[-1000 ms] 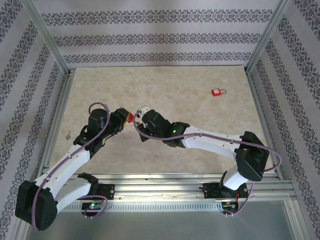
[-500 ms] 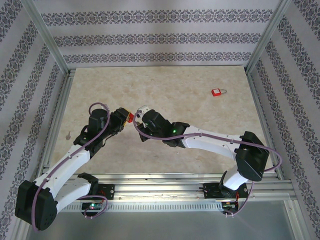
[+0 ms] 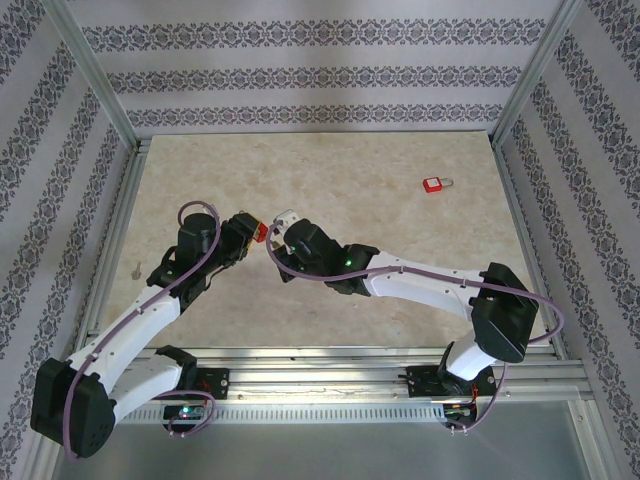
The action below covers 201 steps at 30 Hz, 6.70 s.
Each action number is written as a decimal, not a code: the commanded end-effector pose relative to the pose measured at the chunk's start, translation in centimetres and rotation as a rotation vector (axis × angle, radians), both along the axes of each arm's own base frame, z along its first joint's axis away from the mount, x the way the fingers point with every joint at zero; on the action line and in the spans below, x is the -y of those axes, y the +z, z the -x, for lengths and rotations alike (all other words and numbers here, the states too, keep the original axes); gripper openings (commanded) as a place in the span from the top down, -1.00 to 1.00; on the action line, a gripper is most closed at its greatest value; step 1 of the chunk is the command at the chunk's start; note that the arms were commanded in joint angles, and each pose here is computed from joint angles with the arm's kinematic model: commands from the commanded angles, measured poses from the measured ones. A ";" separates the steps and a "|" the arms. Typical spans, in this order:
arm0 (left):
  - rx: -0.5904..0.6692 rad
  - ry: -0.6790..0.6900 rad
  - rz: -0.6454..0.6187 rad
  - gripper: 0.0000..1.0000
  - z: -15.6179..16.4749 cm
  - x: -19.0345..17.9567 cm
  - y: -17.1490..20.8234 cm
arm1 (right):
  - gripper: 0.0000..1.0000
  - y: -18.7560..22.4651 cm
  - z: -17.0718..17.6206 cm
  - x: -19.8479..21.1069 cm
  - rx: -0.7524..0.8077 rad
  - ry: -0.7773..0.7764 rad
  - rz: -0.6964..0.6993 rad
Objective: Unlock with the key
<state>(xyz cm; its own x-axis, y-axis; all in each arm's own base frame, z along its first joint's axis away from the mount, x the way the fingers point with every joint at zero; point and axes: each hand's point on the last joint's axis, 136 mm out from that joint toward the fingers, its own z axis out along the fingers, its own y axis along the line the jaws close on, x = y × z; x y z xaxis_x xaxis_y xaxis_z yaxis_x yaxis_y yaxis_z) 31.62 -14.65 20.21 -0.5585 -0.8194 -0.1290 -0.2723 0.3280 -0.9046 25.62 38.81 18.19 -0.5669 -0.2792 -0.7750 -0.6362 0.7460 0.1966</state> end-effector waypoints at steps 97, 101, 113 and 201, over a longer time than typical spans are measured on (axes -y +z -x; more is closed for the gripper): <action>0.247 -0.061 -0.026 1.00 1.9 2.5 9.4 | 1.00 10.5 0.4 0.2 0.210 0.131 -0.173; 0.225 -0.064 -0.024 1.00 1.7 2.8 8.9 | 1.00 10.4 0.1 -0.7 0.209 0.124 -0.175; 0.194 -0.071 -0.071 1.00 1.3 3.5 7.6 | 1.00 12.5 -1.3 -1.9 0.272 0.085 -0.195; 0.631 -0.434 -0.191 1.00 5.3 9.4 11.4 | 1.00 19.6 -4.4 1.8 0.235 0.153 -0.426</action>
<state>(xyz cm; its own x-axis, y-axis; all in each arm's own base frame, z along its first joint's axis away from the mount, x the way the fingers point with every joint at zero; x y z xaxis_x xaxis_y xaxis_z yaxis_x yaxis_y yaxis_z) 30.80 -18.67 31.88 -0.4358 -0.6747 -0.5957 0.2534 0.5430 -0.8005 27.37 37.12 28.57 -0.5167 -0.2455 -0.8202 -0.7645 0.5635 0.3129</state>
